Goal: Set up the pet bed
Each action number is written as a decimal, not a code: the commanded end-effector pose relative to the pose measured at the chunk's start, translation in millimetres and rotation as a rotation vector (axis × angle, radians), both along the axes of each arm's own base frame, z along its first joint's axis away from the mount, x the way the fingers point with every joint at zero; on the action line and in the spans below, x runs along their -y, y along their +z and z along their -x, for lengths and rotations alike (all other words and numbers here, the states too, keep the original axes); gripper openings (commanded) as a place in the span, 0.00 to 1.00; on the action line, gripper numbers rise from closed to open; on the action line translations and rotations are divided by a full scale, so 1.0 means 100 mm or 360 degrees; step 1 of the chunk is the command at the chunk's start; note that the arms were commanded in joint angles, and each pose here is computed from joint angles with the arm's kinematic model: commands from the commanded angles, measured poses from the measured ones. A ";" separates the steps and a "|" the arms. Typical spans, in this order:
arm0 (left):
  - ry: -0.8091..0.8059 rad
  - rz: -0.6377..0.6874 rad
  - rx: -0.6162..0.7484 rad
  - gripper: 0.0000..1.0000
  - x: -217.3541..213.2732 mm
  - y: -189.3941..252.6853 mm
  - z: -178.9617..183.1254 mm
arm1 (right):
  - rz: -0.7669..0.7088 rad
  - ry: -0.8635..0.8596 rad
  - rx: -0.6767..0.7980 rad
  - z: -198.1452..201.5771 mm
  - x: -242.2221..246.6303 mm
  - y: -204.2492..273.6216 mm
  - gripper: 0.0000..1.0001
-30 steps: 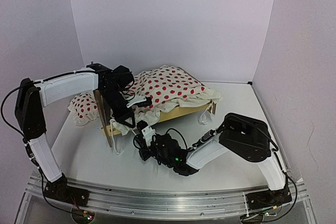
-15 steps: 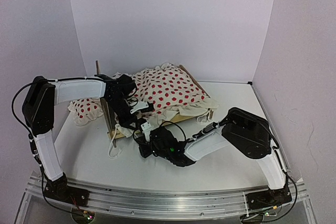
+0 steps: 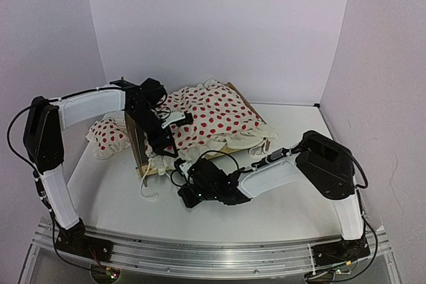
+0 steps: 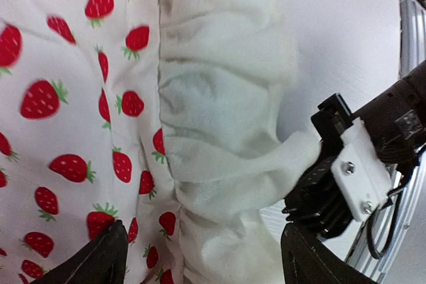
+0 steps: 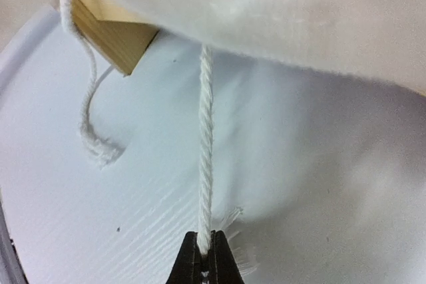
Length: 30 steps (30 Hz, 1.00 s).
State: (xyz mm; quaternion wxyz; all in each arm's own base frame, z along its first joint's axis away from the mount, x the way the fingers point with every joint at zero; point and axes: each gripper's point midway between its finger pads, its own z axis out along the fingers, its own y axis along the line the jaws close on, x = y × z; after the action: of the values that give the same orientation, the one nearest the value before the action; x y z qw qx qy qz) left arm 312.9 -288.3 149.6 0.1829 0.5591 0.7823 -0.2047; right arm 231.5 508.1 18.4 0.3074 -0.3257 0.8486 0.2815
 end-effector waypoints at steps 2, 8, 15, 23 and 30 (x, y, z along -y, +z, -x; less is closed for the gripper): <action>-0.0115 0.0144 0.0055 0.80 -0.01 0.56 0.25 | 0.0060 0.0130 -0.0320 0.48 0.26 0.13 0.00; -0.0314 0.0213 0.0007 0.68 -0.09 0.63 0.62 | -0.0041 0.0249 -0.0406 0.66 0.13 0.35 0.00; -0.0518 0.0241 0.0140 0.58 -0.27 0.38 0.95 | -0.0172 0.0293 -0.0585 0.78 -0.03 0.59 0.00; -0.1063 0.0174 0.0613 0.60 -0.68 -0.14 1.49 | -0.0181 0.0211 -0.0607 0.72 -0.03 0.60 0.00; -0.1090 -0.0152 0.0578 0.72 -0.77 -0.89 1.44 | -0.0185 0.0209 -0.0619 0.71 -0.09 0.57 0.00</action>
State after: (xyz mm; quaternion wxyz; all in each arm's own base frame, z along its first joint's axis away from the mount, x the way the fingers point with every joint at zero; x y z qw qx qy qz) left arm 145.6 -209.9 93.7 0.2171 0.7970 0.5319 -0.1867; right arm 165.8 504.8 50.8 0.1395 -0.2981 0.8636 0.3819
